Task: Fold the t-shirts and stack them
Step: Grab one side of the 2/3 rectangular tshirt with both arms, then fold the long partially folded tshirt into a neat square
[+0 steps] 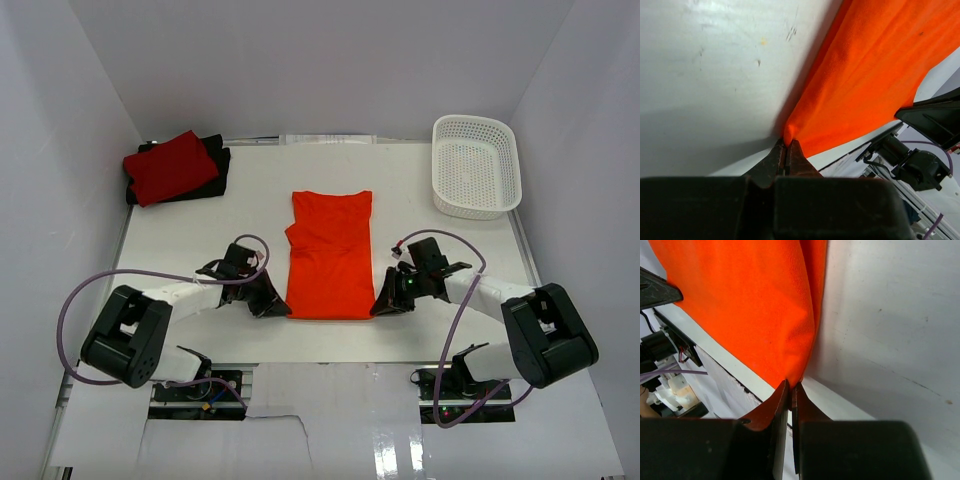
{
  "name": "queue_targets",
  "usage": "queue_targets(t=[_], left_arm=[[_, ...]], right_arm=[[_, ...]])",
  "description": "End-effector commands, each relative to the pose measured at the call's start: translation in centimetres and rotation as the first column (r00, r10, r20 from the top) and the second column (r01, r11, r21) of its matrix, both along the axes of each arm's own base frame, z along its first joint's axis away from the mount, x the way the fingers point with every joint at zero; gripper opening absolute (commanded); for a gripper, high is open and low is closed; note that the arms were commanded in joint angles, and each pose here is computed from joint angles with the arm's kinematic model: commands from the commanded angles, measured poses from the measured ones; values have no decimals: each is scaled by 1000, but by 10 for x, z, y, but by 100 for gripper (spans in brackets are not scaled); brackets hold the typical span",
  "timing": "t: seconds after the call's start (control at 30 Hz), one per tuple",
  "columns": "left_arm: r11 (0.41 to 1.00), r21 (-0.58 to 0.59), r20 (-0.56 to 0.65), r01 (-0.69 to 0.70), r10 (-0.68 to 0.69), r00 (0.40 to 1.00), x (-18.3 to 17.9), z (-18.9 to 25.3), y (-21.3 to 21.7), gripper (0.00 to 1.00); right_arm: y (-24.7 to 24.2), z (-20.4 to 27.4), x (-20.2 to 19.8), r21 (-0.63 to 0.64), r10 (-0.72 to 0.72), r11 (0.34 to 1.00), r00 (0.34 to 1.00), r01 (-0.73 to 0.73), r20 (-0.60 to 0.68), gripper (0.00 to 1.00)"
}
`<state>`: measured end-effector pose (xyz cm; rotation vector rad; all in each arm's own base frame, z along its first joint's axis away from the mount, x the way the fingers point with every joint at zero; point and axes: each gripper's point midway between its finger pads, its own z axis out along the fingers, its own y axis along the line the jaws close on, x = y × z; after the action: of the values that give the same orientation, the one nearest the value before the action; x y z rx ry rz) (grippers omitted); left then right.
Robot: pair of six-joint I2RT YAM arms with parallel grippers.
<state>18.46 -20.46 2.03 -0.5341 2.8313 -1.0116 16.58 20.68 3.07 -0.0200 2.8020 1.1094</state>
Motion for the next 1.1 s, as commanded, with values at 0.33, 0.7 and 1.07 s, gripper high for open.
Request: queue_targets(t=[0.33,0.7,1.07], left_arm=[[999,-45,58,11,-9,998,13,51,-10,0],[998,-59,126,2,6,992,47,102,-17,0],[997,-76,209,-23,38,977,107,134,-1,0]], right_arm=[[9,46,7,31,41,999,999,-42,17,8],[29,110,36,115,66,990,992,-78,103,8],[32,148,88,176,32,982,984,-64,177,8]])
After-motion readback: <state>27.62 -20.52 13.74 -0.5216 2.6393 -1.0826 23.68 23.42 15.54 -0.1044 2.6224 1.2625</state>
